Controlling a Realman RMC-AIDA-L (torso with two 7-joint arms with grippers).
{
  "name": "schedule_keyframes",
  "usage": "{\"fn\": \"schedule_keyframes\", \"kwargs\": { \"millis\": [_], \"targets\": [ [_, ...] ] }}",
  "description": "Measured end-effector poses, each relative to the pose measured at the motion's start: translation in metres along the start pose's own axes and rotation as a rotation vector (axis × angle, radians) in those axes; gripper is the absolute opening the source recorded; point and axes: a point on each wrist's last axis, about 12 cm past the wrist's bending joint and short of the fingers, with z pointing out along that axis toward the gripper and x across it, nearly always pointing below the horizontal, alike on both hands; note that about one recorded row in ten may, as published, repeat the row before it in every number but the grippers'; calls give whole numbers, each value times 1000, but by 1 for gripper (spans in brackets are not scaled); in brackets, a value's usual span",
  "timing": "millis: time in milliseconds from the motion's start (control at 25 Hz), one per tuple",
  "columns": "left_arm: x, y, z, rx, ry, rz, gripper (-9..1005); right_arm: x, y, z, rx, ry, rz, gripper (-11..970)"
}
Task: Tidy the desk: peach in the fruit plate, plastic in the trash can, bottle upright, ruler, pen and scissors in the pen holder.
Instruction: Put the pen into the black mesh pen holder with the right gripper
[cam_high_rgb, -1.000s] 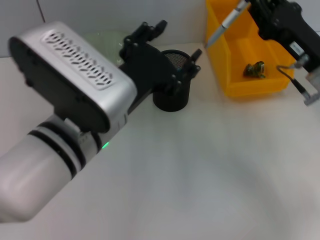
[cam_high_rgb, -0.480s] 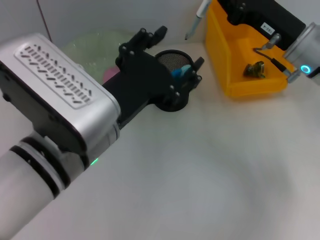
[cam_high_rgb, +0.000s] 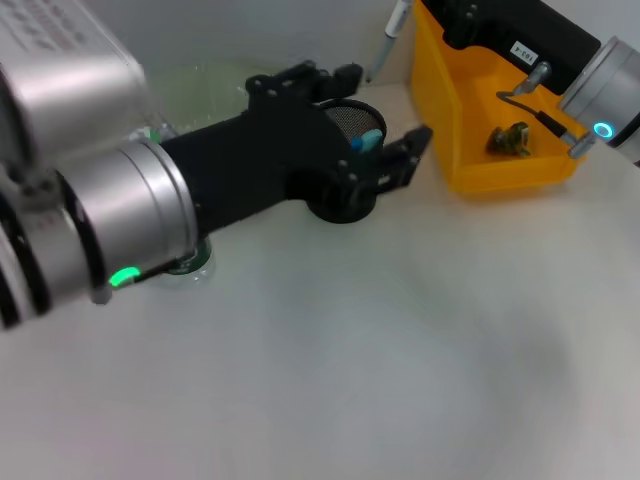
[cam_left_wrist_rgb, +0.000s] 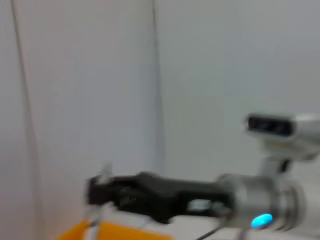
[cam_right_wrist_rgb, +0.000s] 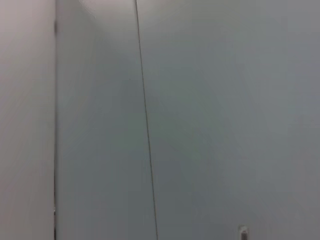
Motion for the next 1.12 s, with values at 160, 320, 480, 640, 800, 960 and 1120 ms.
{"fn": "schedule_keyframes", "kwargs": {
  "millis": [160,320,480,640,800,960,1120],
  "targets": [
    [8,17,-14,130,-141,-28,750,2,-2,1,14,21,-6,138],
    [41,21,-19,174,-155,60,749,6,-2,6,23,54,-21,138],
    [83,17,-14,192,-157,79,750,12,2,17,14,87,-46,139],
    [107,17,-14,237,-197,48,750,18,5,26,18,124,-62,139],
    [124,20,-21,247,-226,43,750,26,7,36,25,173,-76,138],
    [136,21,-24,247,-234,28,752,33,10,40,29,212,-90,139],
    [144,20,-25,251,-224,28,751,39,10,41,43,249,-86,146]
  ]
}}
